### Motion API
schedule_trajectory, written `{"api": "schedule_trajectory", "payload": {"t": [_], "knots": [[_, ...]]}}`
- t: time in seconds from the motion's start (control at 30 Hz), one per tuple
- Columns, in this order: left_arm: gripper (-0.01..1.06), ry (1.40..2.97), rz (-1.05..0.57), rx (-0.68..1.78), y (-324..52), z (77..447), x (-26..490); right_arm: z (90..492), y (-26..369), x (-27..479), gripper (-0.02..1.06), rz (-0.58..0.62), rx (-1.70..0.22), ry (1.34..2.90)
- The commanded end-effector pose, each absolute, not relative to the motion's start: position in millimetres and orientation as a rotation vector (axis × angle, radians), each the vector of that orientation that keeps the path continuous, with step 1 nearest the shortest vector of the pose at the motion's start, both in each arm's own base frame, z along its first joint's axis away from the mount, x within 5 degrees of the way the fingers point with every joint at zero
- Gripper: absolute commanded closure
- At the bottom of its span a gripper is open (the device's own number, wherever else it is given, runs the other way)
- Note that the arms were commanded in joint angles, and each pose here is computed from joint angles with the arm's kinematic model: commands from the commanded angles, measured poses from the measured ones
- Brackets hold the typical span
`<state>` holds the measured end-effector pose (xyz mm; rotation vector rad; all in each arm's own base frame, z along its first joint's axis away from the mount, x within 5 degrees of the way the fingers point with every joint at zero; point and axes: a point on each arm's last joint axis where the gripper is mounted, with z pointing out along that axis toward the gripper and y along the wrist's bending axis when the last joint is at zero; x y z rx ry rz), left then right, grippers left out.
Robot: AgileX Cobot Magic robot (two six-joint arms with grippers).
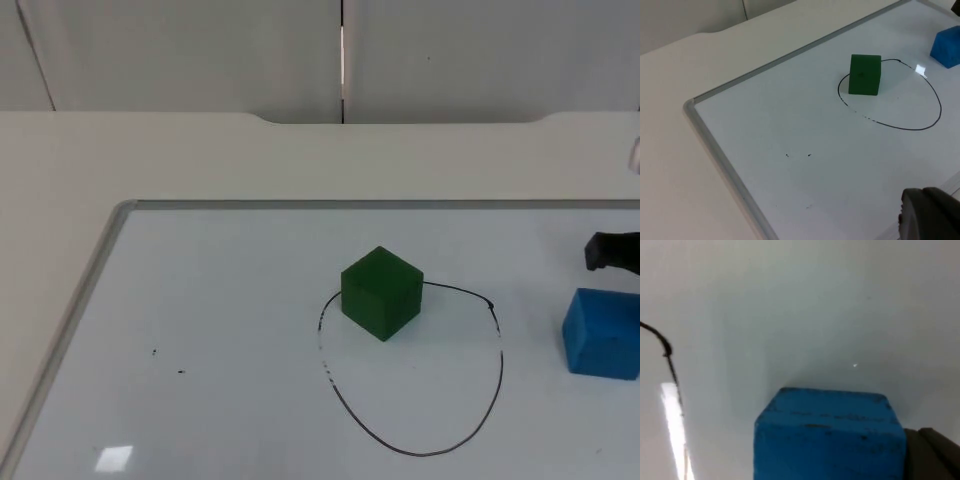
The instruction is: Push the two cubes into the marked area.
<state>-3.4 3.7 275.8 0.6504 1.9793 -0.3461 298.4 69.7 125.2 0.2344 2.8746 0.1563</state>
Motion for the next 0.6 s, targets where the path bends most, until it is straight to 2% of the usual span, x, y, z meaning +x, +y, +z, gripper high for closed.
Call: {"api": "schedule_trajectory", "payload": {"t": [0.0, 0.4, 0.57], "knots": [[1.05, 1.978, -0.345, 0.651, 4, 275, -3, 128, 78, 300, 1.05, 0.186, 0.225, 2.845], [1.05, 1.978, -0.345, 0.651, 4, 275, -3, 128, 97, 298, 1.05, 0.222, 0.201, 2.813], [1.05, 1.978, -0.345, 0.651, 4, 275, -3, 116, 108, 296, 1.05, 0.221, 0.188, 2.846]]}}
